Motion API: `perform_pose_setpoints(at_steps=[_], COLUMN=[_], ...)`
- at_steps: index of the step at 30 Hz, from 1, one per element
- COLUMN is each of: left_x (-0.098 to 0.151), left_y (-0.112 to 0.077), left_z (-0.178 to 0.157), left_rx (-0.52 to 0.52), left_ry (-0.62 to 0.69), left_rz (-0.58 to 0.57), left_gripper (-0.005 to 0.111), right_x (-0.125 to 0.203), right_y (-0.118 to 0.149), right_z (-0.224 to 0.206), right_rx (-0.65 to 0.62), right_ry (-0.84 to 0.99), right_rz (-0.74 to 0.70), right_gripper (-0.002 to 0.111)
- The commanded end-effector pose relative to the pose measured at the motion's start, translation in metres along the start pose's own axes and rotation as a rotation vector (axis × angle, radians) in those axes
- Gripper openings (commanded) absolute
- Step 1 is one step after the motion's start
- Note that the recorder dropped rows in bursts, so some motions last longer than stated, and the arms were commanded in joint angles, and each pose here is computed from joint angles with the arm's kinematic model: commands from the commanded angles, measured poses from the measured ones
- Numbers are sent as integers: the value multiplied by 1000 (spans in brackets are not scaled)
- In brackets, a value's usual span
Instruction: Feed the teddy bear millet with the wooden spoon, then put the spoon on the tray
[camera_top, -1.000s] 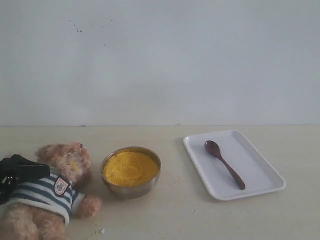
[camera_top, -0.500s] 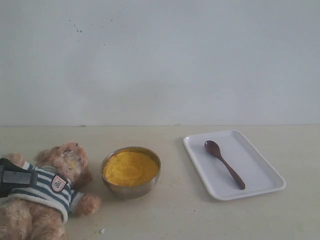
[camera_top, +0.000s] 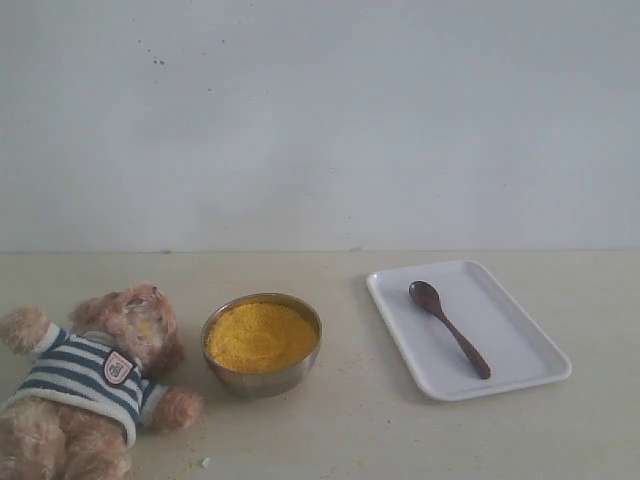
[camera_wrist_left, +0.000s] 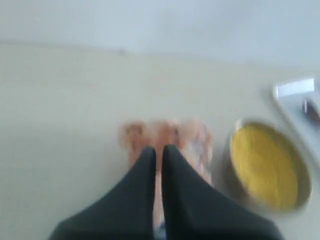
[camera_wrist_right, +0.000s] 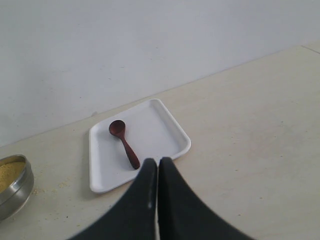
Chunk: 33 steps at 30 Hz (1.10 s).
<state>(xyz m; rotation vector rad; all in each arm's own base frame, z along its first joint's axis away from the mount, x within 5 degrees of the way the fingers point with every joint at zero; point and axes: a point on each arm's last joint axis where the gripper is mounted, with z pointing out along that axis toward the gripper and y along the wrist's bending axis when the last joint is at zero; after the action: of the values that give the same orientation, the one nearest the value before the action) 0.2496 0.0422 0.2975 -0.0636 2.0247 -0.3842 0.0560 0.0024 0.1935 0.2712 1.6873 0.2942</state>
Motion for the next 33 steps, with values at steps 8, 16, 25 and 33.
perform_pose_setpoints(at_steps=[8,16,25,33], left_x=[-47,-42,-21,18], left_y=[-9,-84,-94,-79], left_z=[-125,-164,-181,-154], left_rx=[-625,-194,-103,-135], left_ry=[-625,-755,-802,-625], left_rz=[-38,219,160,149], left_gripper=[4,4,4,4], right_x=[-1,-1,-1,-1], right_y=[0,0,0,0], right_z=[0,0,0,0], right_rx=[-4,-4,-4,-4], right_ry=[-9,-9,-9,-9], right_rz=[-10,-10,-10,-10], right_gripper=[0,0,0,0])
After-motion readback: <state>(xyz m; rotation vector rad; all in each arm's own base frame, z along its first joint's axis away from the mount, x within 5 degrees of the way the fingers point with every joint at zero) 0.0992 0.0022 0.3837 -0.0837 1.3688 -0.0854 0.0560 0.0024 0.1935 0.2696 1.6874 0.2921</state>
